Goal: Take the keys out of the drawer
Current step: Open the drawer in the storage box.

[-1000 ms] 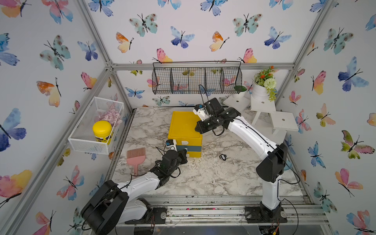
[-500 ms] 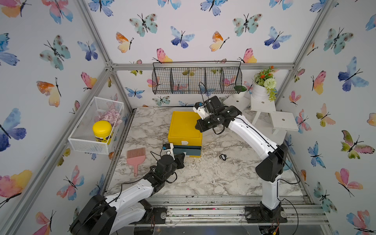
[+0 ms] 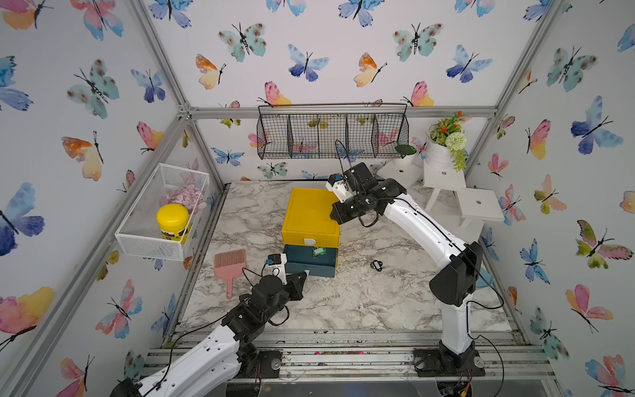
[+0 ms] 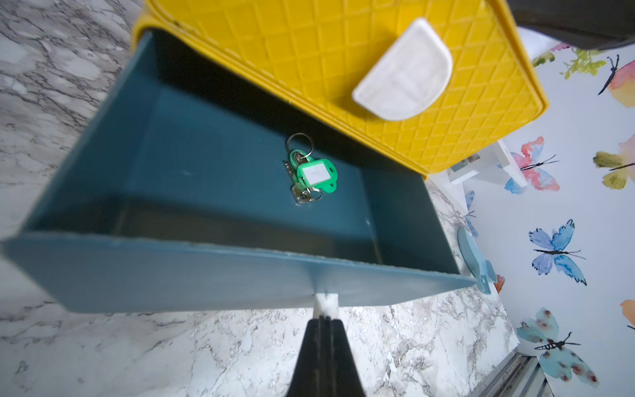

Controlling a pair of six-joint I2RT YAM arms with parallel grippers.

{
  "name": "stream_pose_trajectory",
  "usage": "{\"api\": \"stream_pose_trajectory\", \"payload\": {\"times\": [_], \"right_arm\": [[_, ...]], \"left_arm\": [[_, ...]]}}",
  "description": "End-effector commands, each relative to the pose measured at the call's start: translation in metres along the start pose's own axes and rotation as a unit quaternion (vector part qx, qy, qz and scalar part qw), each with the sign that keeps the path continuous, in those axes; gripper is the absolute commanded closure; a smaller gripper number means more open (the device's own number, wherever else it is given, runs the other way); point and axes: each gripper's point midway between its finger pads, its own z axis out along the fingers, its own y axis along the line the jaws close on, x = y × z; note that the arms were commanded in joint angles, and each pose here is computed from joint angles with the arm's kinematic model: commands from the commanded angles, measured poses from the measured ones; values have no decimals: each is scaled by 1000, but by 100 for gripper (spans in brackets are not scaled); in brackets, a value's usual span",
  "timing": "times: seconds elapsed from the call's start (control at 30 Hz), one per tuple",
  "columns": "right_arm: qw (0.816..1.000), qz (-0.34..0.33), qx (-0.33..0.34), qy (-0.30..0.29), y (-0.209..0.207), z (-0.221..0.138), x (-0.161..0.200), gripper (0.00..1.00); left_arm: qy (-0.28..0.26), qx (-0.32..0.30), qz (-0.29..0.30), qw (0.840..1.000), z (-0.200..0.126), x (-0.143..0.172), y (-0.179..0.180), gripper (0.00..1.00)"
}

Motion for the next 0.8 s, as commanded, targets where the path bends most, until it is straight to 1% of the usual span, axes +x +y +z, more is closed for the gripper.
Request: {"api": "stream_pose_trajectory", "payload": {"times": [0.0,0.27,0.47,0.77], "right_arm": [[1000,4,0,8,-1,7,0,91],[1000,5,-2,9,0,7,-1,91],[1000,5,1,6,-1,6,-3,91],[1000,5,2,4,-1,6,-5,91]], "left_arm": [[34,-17,15,999,-6,19,6,100],[61,-25,14,998,-15,37,6,100],[52,-26,4,998,-20,35,9,100],[57,-26,-5,998,-21,37,8,100]]}}
